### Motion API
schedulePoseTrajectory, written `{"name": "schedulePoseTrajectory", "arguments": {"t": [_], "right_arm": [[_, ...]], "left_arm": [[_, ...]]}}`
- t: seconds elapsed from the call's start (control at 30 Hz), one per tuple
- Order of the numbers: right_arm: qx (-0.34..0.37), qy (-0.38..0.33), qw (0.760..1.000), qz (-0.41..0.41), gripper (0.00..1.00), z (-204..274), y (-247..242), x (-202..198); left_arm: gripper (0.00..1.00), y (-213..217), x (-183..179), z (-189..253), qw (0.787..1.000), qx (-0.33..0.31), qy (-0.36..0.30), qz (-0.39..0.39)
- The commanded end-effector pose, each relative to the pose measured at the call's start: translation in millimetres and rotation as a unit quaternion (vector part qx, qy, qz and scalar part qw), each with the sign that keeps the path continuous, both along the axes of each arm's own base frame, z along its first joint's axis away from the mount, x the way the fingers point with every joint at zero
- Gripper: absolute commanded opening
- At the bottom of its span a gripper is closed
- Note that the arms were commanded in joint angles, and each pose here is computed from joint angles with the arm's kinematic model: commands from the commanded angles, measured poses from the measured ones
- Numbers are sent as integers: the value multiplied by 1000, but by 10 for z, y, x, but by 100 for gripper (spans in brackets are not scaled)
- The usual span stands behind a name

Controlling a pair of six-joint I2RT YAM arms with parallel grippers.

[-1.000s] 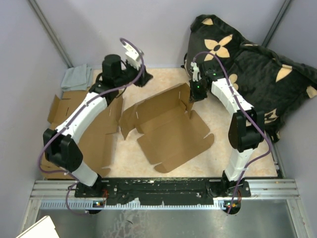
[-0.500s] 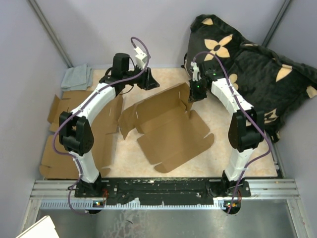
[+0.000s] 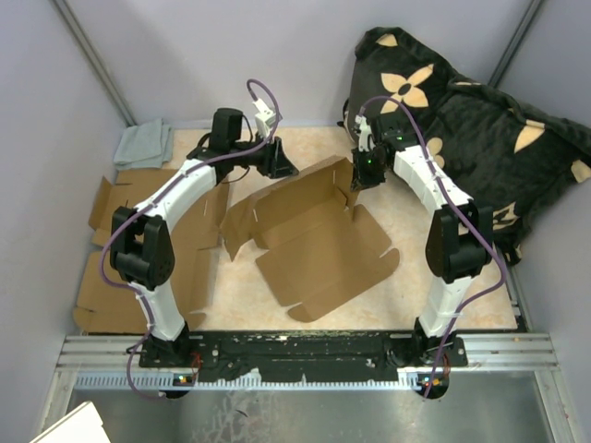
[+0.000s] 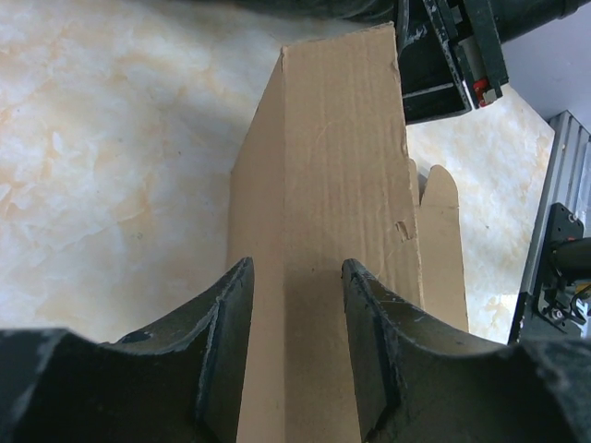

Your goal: Fold the paper box

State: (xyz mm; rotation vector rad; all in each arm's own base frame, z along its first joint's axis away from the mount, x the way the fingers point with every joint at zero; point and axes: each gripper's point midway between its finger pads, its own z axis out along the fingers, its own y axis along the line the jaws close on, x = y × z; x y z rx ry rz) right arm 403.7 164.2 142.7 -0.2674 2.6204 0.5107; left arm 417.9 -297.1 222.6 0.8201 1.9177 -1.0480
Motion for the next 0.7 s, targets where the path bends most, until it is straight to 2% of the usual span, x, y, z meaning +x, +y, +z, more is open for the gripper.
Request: {"name": "schedulePoseTrajectory", "arguments": {"t": [0.0,0.17,0.3,0.53,0.67], "right_arm": [[18,-15,1000,8,10,158,113,75],[25,-15,999,14,13,176,146,75],[40,-18,999,30,20,209,204,54],[57,-36,995,69,41,231,274,10],[53,-49,993,92,48,245,263,-14]], "left_arm": [[50,-1,-118,15,1000,-1,0,-15],[49,27,-130,-170,1000,30,5,-6],[48,37,-131,-267,999,40,13,-3],[47,7,-147,-381,999,35,33,-14],[46,-11,-126,-422,998,28,52,-17]]}}
